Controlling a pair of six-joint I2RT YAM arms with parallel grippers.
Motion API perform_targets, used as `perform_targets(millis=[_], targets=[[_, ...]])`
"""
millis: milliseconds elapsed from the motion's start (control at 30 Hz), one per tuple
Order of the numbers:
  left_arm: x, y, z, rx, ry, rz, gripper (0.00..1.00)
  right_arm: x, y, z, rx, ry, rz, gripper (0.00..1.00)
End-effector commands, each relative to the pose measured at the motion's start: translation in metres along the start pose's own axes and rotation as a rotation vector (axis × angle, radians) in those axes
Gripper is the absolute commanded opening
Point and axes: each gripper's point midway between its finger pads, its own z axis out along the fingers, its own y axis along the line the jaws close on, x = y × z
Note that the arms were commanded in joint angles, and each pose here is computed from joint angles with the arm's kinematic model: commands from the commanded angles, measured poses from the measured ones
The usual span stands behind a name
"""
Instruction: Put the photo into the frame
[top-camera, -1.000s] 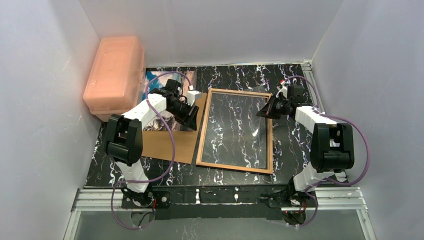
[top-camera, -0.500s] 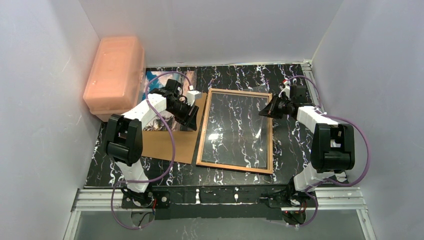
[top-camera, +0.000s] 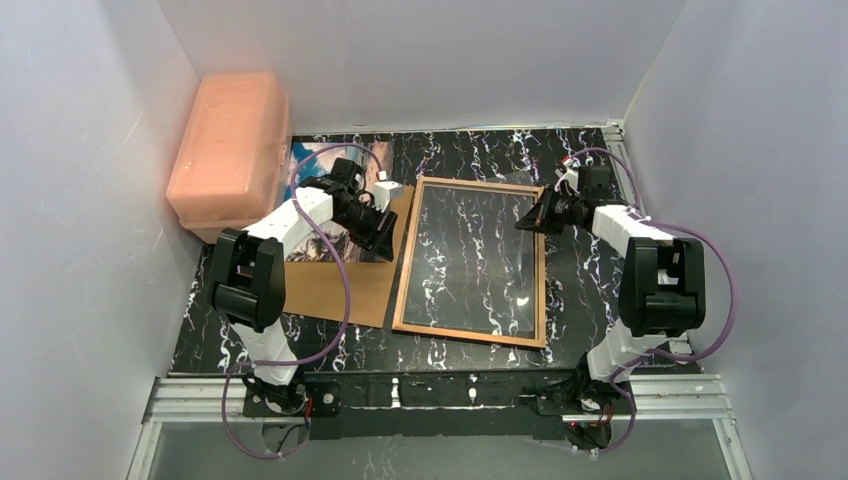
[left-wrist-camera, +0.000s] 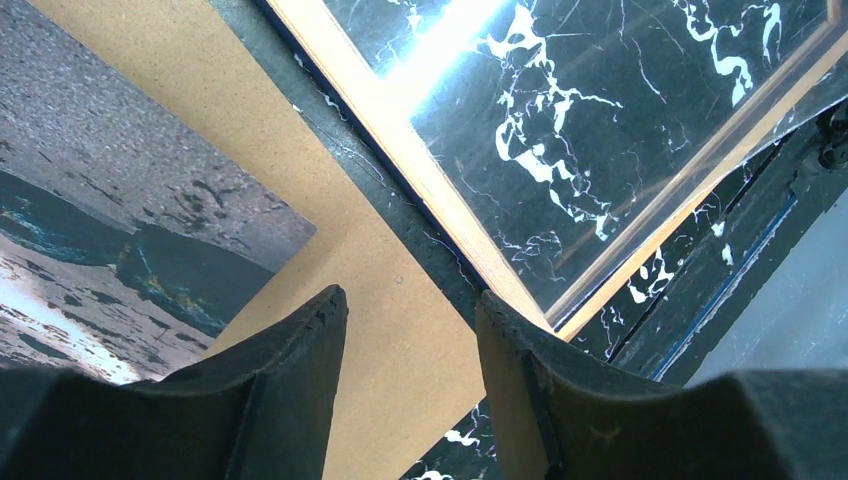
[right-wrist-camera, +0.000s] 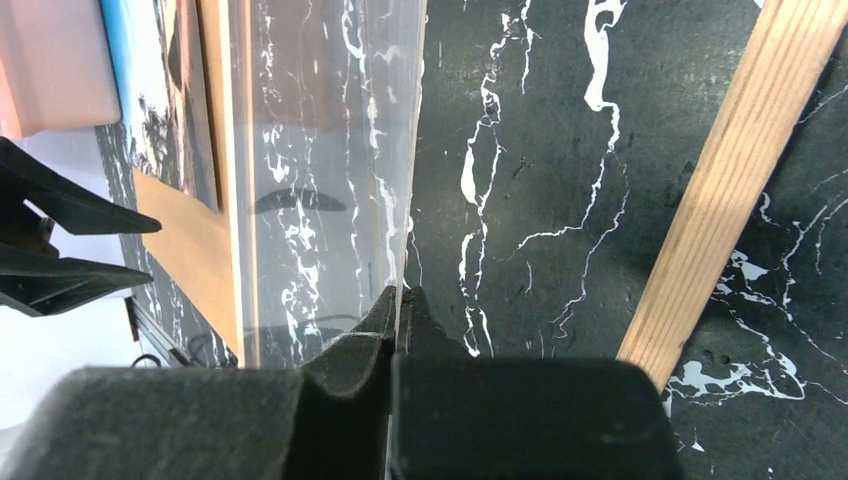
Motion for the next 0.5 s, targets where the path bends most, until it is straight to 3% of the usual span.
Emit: perform_targets(millis=[0,467], targets=[[-0.001,-0.006,-0.003,0.013,-0.001,0.012,0.48,-0.010,0.008,-0.003,-0.029,0.005,-0.037,0.01],[-0.001,-0.009,0.002,-0.001,0.009,0.033,0.47,-0.013,-0.006,-0.012,-0.016,-0.008,0.003,0.01]])
